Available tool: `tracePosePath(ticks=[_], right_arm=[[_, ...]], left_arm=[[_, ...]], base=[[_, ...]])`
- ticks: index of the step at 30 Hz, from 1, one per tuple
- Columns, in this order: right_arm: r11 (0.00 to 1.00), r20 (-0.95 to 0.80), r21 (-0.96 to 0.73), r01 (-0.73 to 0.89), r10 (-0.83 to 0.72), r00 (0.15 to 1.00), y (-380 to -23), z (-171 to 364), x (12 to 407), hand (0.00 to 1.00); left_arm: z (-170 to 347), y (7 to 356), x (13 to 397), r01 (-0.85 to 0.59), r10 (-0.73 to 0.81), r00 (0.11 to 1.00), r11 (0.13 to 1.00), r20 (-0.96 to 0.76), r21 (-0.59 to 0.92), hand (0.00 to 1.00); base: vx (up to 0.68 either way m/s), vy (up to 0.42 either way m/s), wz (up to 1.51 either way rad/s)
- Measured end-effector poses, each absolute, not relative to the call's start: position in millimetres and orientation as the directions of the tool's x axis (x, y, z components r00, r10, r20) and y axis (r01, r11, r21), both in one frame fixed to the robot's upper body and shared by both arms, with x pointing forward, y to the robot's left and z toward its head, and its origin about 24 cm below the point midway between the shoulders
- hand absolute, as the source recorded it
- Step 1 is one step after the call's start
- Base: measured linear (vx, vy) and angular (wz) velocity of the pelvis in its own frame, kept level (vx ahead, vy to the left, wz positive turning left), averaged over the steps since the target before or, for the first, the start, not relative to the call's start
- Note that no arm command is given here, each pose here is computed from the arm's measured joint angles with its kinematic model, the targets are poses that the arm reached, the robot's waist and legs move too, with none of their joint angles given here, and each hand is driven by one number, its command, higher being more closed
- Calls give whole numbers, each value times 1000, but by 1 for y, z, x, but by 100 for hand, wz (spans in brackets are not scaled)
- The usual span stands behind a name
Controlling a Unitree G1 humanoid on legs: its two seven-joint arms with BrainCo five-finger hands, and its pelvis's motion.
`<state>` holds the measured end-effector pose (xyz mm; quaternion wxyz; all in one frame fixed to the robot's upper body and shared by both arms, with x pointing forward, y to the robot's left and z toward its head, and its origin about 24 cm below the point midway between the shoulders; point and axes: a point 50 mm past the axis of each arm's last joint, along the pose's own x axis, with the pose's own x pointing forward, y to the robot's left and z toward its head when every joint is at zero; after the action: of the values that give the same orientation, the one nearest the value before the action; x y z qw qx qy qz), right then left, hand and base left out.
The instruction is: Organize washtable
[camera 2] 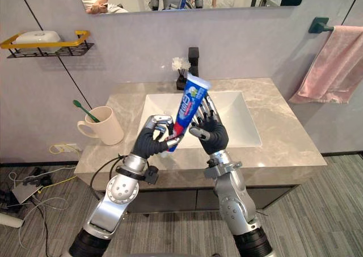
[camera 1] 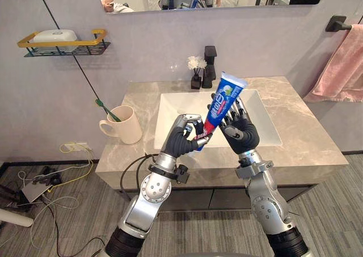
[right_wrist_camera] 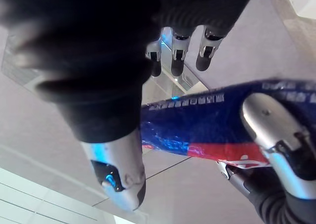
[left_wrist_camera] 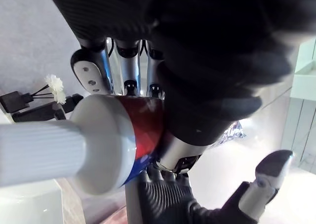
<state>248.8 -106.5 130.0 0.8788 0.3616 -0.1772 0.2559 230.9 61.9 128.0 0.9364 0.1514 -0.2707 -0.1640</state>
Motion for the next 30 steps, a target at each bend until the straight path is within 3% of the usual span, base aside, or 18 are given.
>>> tracePosePath(ticks=[6, 7, 30], right_arm=[[595, 471, 547, -589, 362, 804, -98, 125, 253, 0], [595, 472, 546, -590, 363, 803, -98, 126, 253, 100], [621, 415, 522, -585, 414, 810, -99, 118, 263, 100]], left_arm=[[126, 53, 230, 259, -426, 786, 885, 448, 387, 100], [126, 53, 230, 260, -428, 785, 884, 448, 387, 100], [110, 52, 234, 252, -458, 792, 847, 403, 467, 100]], base=[[0, 0, 0], [0, 0, 0], [-15, -7, 0]])
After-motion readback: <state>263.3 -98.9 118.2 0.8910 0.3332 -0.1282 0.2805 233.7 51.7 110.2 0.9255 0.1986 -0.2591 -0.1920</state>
